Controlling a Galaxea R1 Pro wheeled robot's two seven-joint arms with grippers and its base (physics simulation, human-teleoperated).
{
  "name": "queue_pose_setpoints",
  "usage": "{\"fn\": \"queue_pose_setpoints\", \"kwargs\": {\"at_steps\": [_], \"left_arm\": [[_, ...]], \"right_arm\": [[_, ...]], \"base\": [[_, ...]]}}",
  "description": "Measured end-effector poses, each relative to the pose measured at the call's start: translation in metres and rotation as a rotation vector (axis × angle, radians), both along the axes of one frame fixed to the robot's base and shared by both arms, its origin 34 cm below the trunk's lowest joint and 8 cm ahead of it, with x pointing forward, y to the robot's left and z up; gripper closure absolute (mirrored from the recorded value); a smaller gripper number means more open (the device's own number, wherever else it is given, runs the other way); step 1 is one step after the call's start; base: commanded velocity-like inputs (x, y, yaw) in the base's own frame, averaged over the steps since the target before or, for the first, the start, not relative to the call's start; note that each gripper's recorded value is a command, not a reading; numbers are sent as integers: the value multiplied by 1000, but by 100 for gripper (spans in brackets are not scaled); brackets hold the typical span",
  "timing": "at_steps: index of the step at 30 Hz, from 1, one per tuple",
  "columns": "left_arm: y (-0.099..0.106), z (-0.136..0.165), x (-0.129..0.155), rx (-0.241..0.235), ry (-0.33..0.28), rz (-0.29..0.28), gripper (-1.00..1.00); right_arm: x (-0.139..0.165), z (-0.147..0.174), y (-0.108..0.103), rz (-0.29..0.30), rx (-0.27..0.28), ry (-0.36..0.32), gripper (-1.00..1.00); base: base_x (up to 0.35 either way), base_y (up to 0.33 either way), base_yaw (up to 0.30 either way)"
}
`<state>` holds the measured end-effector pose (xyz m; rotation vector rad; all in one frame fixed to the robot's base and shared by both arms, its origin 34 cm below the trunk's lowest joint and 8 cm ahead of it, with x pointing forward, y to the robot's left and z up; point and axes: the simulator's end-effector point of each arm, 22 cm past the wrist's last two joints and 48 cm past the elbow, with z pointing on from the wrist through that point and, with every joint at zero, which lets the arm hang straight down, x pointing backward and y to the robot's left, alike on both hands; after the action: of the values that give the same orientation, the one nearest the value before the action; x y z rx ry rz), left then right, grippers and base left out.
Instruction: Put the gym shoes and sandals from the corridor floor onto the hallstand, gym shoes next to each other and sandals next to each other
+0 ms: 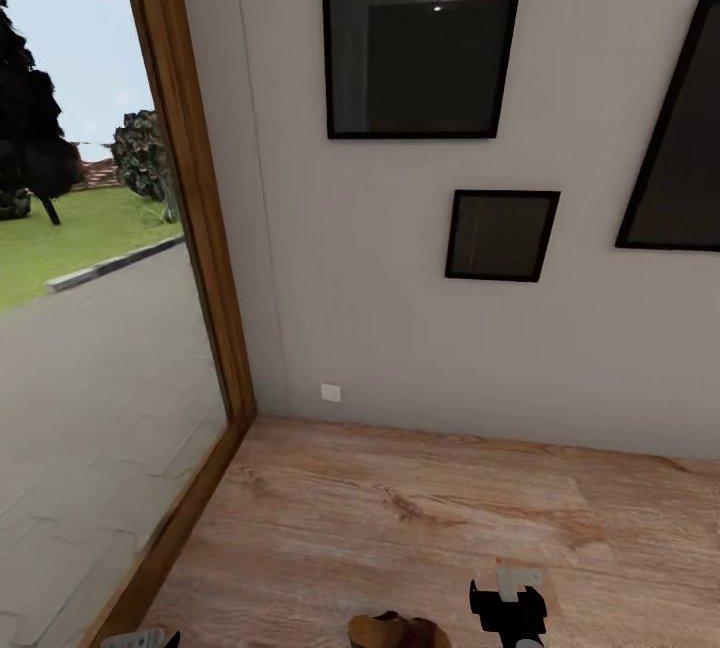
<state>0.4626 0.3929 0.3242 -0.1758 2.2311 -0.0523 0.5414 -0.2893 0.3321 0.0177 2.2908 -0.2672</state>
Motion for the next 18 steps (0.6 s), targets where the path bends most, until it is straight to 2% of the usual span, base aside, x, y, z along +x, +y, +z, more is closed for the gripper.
{"fn": "queue_pose_setpoints", "kwargs": {"at_steps": [6, 18], "left_arm": [[0, 1, 1, 0, -4, -1, -100], [0, 4, 3, 0, -12, -1, -100]], "right_arm": [[1, 2, 0, 0, 0, -4, -100], [3, 5, 0, -1, 0, -12, -100]], "base": [[0, 157, -253], [0, 27, -261]]}}
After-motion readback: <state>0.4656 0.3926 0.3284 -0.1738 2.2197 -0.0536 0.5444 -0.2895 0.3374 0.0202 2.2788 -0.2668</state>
